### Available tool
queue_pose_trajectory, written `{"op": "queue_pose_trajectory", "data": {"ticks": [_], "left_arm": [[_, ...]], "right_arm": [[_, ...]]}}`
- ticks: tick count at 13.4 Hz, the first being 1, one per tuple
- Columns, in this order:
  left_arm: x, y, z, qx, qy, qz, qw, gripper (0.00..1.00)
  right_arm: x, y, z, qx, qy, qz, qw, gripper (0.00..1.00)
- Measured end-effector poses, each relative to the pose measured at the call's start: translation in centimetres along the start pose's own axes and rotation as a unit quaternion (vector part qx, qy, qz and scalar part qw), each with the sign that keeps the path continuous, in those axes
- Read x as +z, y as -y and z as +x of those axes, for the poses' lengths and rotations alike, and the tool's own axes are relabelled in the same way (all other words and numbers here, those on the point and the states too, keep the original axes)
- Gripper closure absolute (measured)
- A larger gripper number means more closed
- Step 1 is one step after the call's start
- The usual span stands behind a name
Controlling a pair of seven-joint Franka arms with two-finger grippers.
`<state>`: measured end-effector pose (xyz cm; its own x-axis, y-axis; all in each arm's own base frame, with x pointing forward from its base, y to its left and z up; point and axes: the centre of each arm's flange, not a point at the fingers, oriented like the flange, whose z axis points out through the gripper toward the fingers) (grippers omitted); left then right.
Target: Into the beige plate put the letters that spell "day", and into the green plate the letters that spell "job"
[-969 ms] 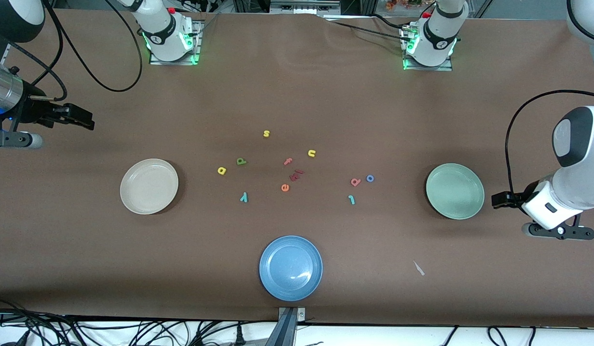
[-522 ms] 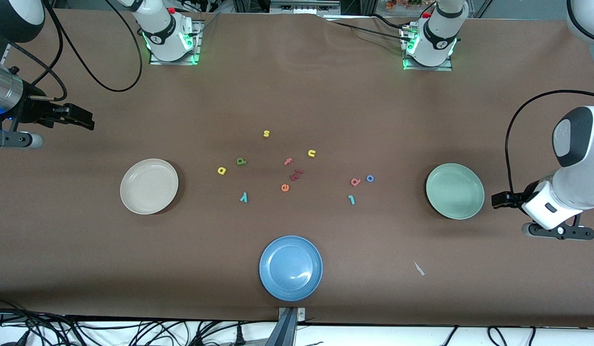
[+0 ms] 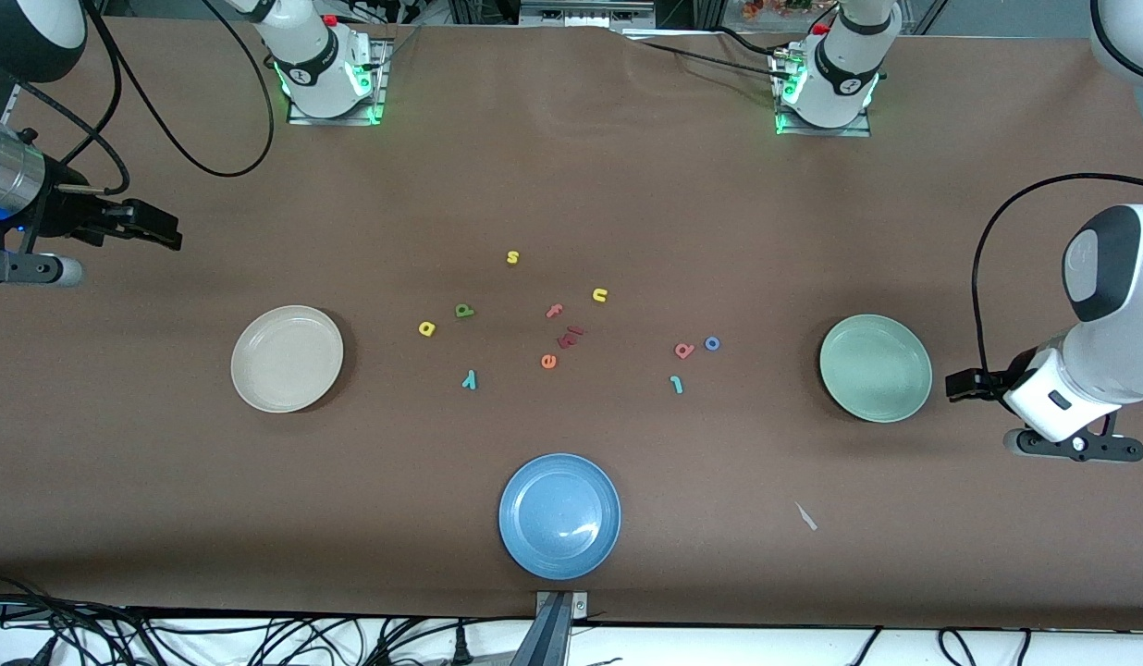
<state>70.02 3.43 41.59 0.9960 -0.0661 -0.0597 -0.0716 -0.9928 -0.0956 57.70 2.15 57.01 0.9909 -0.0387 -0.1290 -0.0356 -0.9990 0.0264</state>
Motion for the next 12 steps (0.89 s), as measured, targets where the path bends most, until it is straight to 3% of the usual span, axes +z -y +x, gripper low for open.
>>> {"op": "queue_pose_trajectory", "data": {"ticks": [12], "left_arm": [[0.0,0.0,0.0,0.000,0.000,0.000,1.000,0.01]], "right_arm": [[0.5,1.7,0.1,-0.016,0.007,-0.002,1.000,0.00]]}}
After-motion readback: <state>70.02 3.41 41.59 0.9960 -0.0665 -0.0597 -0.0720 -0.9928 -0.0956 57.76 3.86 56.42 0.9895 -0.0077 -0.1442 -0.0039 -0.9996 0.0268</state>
